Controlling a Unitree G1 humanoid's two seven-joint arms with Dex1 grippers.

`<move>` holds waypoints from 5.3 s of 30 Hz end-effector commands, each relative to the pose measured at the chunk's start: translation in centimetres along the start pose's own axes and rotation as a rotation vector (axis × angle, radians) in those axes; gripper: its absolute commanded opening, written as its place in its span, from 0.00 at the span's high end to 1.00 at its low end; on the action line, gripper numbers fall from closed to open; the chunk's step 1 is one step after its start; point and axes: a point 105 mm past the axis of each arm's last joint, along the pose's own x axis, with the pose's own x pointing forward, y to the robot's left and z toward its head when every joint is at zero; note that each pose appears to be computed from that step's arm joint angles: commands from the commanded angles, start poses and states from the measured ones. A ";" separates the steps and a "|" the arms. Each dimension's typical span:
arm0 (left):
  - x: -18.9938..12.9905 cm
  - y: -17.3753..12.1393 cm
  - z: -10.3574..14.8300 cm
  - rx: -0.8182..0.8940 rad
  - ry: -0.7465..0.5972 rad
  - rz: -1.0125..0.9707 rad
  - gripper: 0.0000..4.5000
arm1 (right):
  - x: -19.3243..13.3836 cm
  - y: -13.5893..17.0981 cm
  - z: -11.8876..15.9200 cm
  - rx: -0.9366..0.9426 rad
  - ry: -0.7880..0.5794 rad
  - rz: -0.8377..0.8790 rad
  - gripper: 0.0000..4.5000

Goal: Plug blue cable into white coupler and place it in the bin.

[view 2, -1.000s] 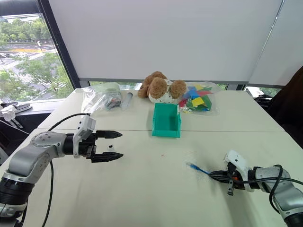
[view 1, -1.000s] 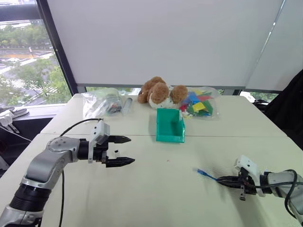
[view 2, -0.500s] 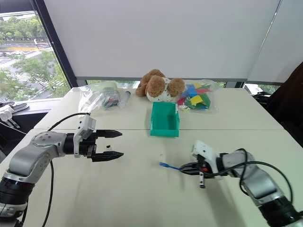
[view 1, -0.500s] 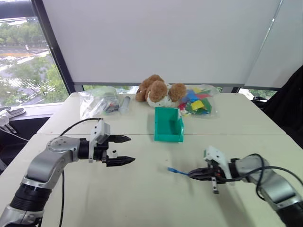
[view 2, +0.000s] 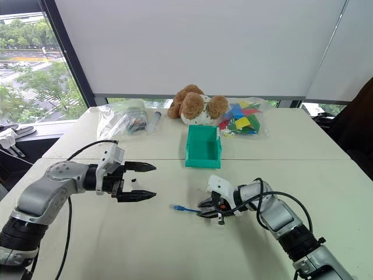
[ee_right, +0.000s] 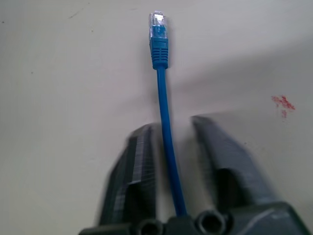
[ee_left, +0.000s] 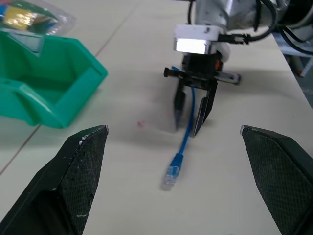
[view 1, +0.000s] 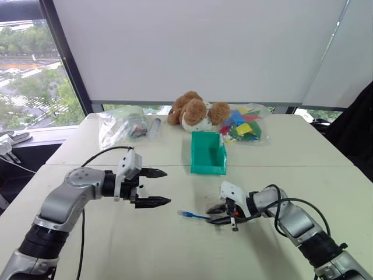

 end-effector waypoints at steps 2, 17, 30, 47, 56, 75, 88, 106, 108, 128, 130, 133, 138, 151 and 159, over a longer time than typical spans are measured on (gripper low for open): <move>2.1 -0.4 -0.4 0.080 0.011 -0.127 0.00 | -3.0 0.7 2.8 0.001 -0.085 -0.034 0.15; 5.7 1.3 -6.3 0.040 0.069 -0.244 0.00 | -7.5 2.9 6.0 0.119 -0.207 -0.228 0.15; 6.2 0.8 -9.0 0.046 0.148 -0.281 0.00 | -7.5 3.0 6.3 0.129 -0.222 -0.260 0.15; 6.2 1.5 -7.8 0.100 0.104 -0.213 1.00 | -7.4 3.2 6.6 0.113 -0.224 -0.272 0.13; 4.9 4.5 1.0 0.204 -0.124 0.014 1.00 | -7.6 4.3 6.4 0.356 -0.343 -0.337 0.13; 4.8 4.9 2.6 0.283 -0.117 0.088 1.00 | -3.2 -1.9 10.0 0.980 -0.794 -0.410 0.13; 5.1 5.1 2.2 0.299 -0.107 0.093 1.00 | -2.5 -2.4 11.4 1.012 -0.824 -0.368 0.55; 3.3 4.3 1.1 0.175 -0.071 0.074 0.48 | -3.6 -2.8 11.8 0.961 -0.823 -0.391 1.00; 2.8 4.2 1.0 0.166 -0.053 0.077 0.24 | -3.9 -3.0 11.8 0.953 -0.825 -0.400 1.00; -8.4 6.0 -6.8 0.000 0.209 0.341 0.01 | -4.6 -0.6 13.1 0.263 -0.538 -0.342 1.00; -7.8 6.2 -7.6 -0.002 0.200 0.343 0.01 | -4.6 -0.6 13.2 0.255 -0.542 -0.340 1.00; -6.5 6.6 -8.9 -0.023 0.183 0.334 0.01 | -4.6 -0.7 13.3 0.244 -0.546 -0.350 1.00; -5.7 6.9 -10.9 -0.037 0.232 0.327 0.01 | -4.6 -0.6 13.3 0.246 -0.551 -0.357 1.00; -4.7 7.4 -11.5 -0.071 0.184 0.329 0.65 | -4.5 -0.2 12.9 0.242 -0.532 -0.372 1.00; -0.1 6.8 -8.3 0.007 0.083 0.116 0.92 | -4.6 -0.1 11.9 0.131 -0.407 -0.331 1.00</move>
